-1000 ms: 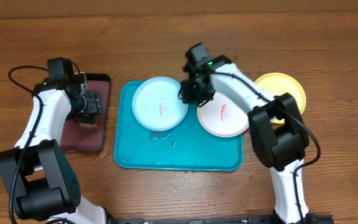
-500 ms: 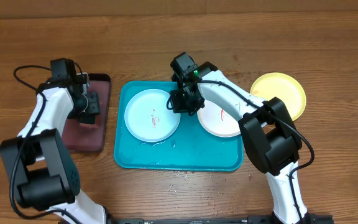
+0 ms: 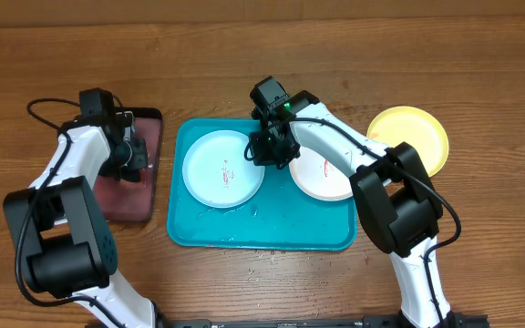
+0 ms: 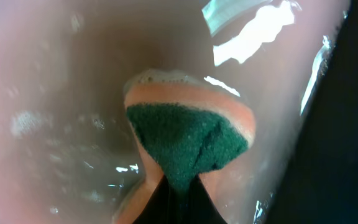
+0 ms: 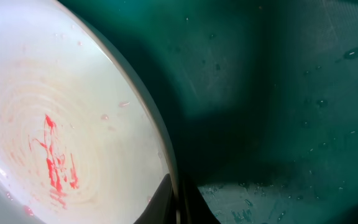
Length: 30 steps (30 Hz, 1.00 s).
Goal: Clean dirty plates on tray and stack at the side
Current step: 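Grip the light blue plate rim and drag it toward tray center, then grasp the sponge with the left gripper and lift it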
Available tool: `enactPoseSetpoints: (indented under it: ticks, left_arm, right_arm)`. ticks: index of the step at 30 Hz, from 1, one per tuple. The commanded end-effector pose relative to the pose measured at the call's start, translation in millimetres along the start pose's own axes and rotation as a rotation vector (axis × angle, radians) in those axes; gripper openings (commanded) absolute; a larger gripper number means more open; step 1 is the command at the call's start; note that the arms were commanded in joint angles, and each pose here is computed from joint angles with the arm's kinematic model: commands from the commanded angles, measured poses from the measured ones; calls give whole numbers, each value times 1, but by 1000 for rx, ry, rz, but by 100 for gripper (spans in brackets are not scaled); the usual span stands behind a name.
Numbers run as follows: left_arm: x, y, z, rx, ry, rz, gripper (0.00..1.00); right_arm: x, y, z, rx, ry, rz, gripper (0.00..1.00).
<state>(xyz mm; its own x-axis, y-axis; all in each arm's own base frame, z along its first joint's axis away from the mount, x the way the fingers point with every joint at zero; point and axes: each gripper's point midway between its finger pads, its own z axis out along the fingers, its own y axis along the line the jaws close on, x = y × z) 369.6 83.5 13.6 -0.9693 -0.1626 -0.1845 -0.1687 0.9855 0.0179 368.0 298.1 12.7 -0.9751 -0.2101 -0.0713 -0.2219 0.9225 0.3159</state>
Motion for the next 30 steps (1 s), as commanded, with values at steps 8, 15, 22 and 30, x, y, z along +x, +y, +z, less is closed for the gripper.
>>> enactPoseSetpoints:
  ticks: [8,15,22,30]
  left_arm:
    - [-21,-11,-86,286,-212,-53,5]
    - [-12,7,-119,263,-330,-55,4]
    - [6,4,-132,355,-512,-67,4]
    - [1,11,-105,405,-539,-137,4]
  right_arm:
    - [-6,0,-11,7,-33,3,4]
    - [-6,0,-11,7,-33,3,4]
    - [-6,0,-11,7,-33,3,4]
    - [-7,0,-11,6,-36,2,4]
